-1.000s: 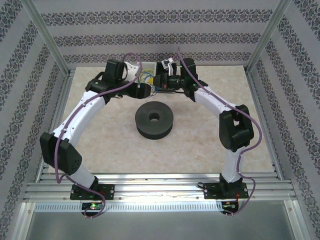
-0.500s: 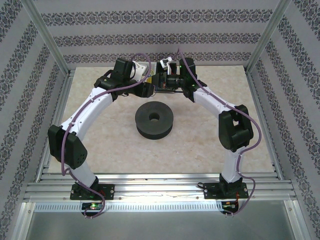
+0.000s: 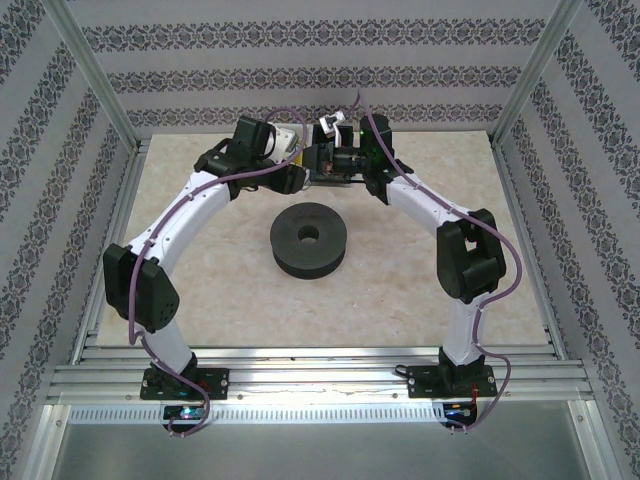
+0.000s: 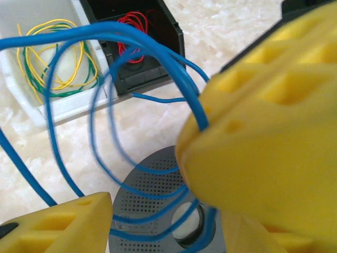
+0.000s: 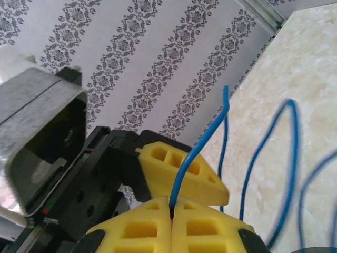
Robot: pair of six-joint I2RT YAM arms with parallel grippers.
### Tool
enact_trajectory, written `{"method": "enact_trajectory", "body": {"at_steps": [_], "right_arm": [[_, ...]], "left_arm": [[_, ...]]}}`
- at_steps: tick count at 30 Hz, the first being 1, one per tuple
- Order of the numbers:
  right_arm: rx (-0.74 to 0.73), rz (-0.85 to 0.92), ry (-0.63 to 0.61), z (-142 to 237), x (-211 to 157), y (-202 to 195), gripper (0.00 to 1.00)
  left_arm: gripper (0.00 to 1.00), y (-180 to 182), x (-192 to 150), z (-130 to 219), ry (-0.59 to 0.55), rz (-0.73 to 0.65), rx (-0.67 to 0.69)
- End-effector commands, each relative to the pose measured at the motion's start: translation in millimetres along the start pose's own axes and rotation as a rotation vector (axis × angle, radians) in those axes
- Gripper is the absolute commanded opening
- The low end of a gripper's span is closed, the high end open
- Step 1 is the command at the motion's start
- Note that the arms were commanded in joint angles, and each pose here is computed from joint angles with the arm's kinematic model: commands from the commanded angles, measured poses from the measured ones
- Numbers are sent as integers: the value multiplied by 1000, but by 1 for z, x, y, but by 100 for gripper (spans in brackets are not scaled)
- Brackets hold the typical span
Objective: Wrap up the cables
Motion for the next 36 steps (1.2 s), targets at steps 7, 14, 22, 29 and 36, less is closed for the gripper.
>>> {"method": "enact_trajectory", "body": {"at_steps": [7, 14, 22, 29, 36], "right_arm": [[39, 36, 23, -10, -2, 10, 0], [32, 21, 16, -13, -1, 6, 0], [36, 23, 18, -15, 0, 8, 0], [32, 20, 19, -15, -1, 6, 0], [28, 22, 16, -13, -1, 6, 0]], "left_arm": [[50, -2, 6, 7, 12, -42, 19], [37, -5, 6, 7, 11, -40, -1], [17, -8, 4, 3, 17, -36, -16], [0, -8, 4, 1, 19, -30, -19], [0, -8, 5, 5, 11, -30, -12]]}}
Point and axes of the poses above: each hand's point on the last joint's axis, 136 mm out from that joint toward the fingers, its own z axis back along the fingers, its own y axis along the line the jaws close on, x = y × z, the point moved 3 cm from there along z, back along the fingers, and after that the axes turned 10 degrees about -z, right-handed, at the moved point
